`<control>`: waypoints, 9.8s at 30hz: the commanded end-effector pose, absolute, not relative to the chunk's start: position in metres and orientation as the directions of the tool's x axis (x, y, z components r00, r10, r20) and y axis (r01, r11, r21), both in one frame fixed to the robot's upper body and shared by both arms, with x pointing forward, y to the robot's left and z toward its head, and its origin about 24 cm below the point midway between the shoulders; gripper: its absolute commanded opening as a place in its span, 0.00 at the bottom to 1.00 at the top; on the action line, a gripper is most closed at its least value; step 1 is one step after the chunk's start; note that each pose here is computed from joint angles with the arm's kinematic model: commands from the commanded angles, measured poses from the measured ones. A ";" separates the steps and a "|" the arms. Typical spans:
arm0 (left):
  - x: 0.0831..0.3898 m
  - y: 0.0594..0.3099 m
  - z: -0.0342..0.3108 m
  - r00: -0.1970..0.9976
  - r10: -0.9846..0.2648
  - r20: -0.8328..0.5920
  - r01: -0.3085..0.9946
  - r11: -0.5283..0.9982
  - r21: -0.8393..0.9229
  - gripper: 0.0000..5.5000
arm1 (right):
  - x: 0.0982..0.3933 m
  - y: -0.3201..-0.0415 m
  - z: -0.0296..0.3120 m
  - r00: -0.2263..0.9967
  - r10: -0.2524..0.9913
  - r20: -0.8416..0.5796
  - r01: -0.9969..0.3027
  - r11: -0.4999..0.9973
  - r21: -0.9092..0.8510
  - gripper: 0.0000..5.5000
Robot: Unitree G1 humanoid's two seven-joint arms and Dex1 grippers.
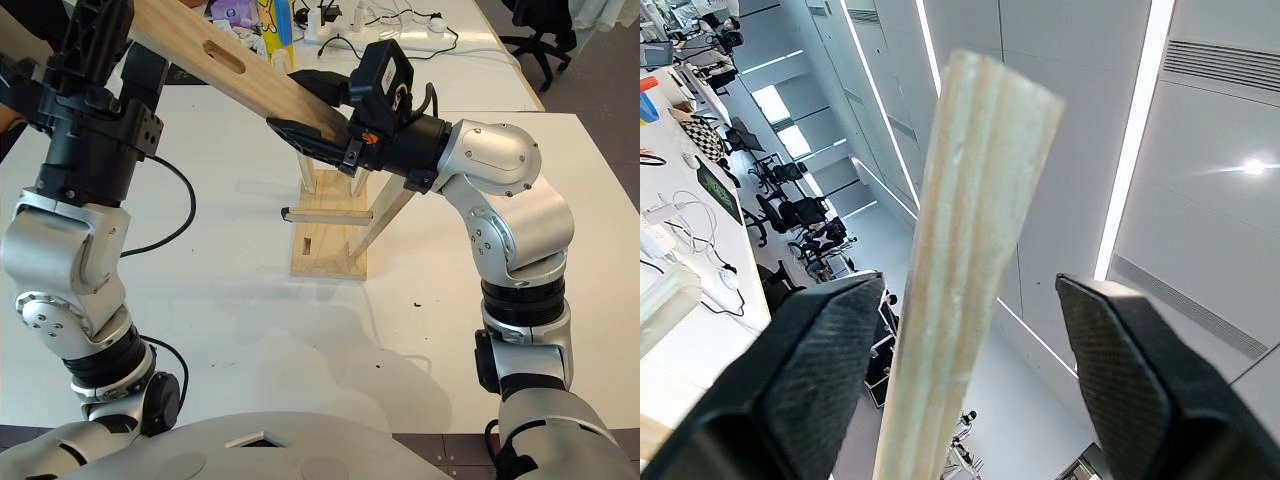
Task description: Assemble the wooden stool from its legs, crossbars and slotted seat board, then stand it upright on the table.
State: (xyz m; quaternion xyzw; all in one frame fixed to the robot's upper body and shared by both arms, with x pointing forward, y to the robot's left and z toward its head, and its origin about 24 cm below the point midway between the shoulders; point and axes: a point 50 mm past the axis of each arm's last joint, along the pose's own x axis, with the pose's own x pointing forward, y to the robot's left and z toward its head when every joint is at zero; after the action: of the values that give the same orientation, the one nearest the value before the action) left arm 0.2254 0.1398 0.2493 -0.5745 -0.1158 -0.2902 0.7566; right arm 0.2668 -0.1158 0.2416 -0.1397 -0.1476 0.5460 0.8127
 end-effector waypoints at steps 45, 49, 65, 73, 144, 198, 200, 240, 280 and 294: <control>0.231 0.206 0.197 0.957 -0.020 0.289 0.257 0.516 -0.817 0.19 | 0.346 -0.223 0.251 0.921 0.262 0.287 -0.304 0.946 0.112 0.52; 0.230 0.200 0.172 0.980 -0.073 0.186 0.190 0.623 -0.759 0.19 | 0.340 -0.243 0.220 0.963 0.127 0.239 -0.142 0.989 0.047 0.40; 0.214 0.171 0.130 0.994 -0.106 0.011 0.078 0.663 -0.744 0.19 | 0.260 -0.213 0.084 0.998 0.038 0.050 -0.032 0.994 -0.107 0.00; 0.217 0.162 0.115 0.995 -0.089 -0.052 0.017 0.632 -0.775 0.19 | 0.265 -0.206 0.084 0.997 0.059 0.056 -0.053 0.993 -0.106 0.00; 0.239 0.117 0.116 0.885 -0.433 -0.173 0.443 0.896 0.023 0.19 | 0.280 -0.168 0.271 0.693 0.590 0.415 -0.635 0.771 -0.036 0.00; 0.233 0.099 0.119 0.968 -0.240 -0.067 0.240 0.971 -0.015 0.19 | 0.309 -0.081 0.206 0.166 0.429 -0.888 -0.979 0.180 -0.096 0.17; 0.233 0.098 0.119 0.968 -0.243 -0.067 0.242 0.970 -0.013 0.19 | 0.310 -0.081 0.204 0.170 0.430 -0.887 -0.978 0.186 -0.097 0.12; 0.240 0.097 0.084 0.916 -0.341 -0.209 0.330 0.940 -0.086 0.19 | 0.295 -0.089 0.187 0.119 0.426 -0.897 -0.980 0.197 -0.037 0.11; 0.232 0.076 0.079 0.821 -0.492 -0.289 0.562 0.785 0.261 0.24 | 0.292 -0.089 0.190 0.089 0.465 -0.881 -0.983 0.181 -0.004 0.27; 0.232 0.086 0.072 0.835 -0.461 -0.300 0.535 0.809 0.244 0.24 | 0.310 -0.081 0.228 0.235 0.565 -0.791 -0.968 0.208 -0.139 0.36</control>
State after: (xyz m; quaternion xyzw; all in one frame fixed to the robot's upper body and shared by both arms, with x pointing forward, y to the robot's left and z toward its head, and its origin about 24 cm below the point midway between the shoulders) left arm 0.2397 0.0707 0.1384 0.0896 -0.0596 -0.2538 0.9613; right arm 0.3108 -0.0840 0.2172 -0.3161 0.3282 0.5322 0.7135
